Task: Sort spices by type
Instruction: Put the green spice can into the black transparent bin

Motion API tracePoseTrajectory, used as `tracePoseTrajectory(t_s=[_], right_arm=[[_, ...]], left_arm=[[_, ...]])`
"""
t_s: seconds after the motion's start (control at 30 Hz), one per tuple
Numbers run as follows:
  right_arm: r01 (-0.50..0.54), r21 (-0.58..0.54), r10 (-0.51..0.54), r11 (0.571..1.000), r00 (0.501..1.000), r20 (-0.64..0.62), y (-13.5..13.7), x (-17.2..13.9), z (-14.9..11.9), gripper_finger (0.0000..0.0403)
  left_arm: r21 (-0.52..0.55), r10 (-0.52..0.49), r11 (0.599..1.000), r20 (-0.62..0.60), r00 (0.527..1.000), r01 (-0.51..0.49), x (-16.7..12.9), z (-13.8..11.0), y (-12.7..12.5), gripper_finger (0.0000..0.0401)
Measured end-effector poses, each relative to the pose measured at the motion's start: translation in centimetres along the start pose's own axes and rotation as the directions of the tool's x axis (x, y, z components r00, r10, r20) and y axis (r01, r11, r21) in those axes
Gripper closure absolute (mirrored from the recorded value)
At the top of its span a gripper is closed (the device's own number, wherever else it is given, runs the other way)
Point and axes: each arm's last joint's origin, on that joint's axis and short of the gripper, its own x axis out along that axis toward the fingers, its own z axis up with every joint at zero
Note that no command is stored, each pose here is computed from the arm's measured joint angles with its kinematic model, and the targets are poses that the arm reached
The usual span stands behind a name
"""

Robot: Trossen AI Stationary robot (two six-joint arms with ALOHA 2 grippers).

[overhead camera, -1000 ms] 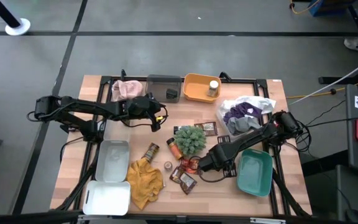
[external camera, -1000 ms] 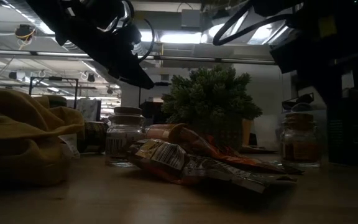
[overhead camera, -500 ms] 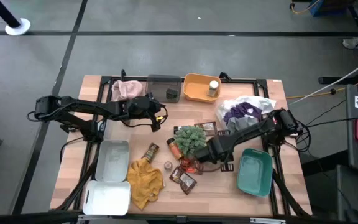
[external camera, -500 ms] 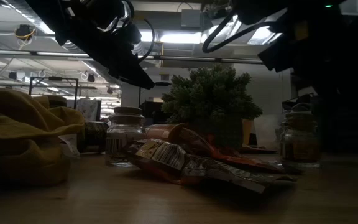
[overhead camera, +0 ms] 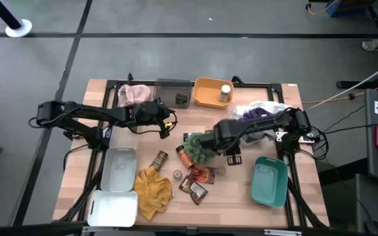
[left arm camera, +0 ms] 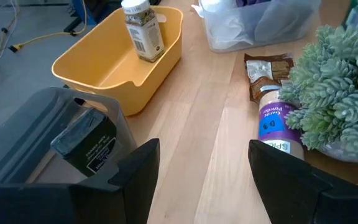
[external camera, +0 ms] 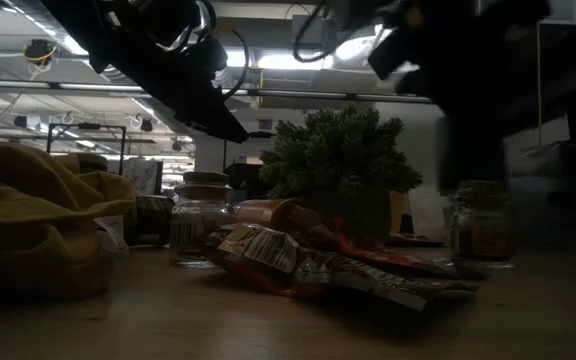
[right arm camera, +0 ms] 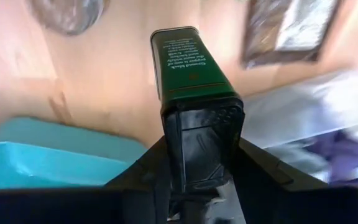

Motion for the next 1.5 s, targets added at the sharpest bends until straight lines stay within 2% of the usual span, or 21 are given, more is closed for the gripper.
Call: tracePoseTrajectory(t_s=[0.27,0.5,0.67,0.87,1.1,1.23,1.5], right_arm=[[0.098,-0.031,-0.091,0.995,0.98,0.179,-3.8,-4.6,0.2,0.0264],[0.305,0.011,-0.295,0.952,0.913,0.281,-8.2,-7.8,-0.4,0.0263],[0.351,0.051,-0.345,0.935,0.863,0.369,-12.0,-8.3,-0.1,0.0263],[0.39,0.095,-0.382,0.916,0.771,0.51,-17.0,-8.6,0.3,0.0263],[0.335,0.2,-0.377,0.921,0.633,0.676,-22.3,-9.2,-0.2,0.0262],[0.298,0.215,-0.36,0.93,0.616,0.701,-24.6,-7.9,0.4,0.0262],[0.267,0.179,-0.316,0.947,0.672,0.67,-26.9,-3.6,3.6,0.0262]], left_arm=[[-0.01,0.015,1.0,0.057,0.998,-0.015,-1.1,0.8,0.4,0.0169],[-0.005,0.026,1.0,0.149,0.988,-0.025,-3.6,2.1,1.0,0.0169],[-0.012,0.028,1.0,0.171,0.985,-0.027,-4.8,2.4,1.2,0.0169],[-0.029,0.024,0.999,0.131,0.991,-0.02,-5.1,2.0,1.3,0.0169],[-0.028,0.021,0.999,0.102,0.995,-0.018,-5.0,1.7,1.2,0.0169],[-0.031,0.02,0.999,0.098,0.995,-0.017,-4.9,1.7,1.2,0.0169],[-0.031,0.019,0.999,0.086,0.996,-0.016,-4.7,1.6,1.2,0.0169]])
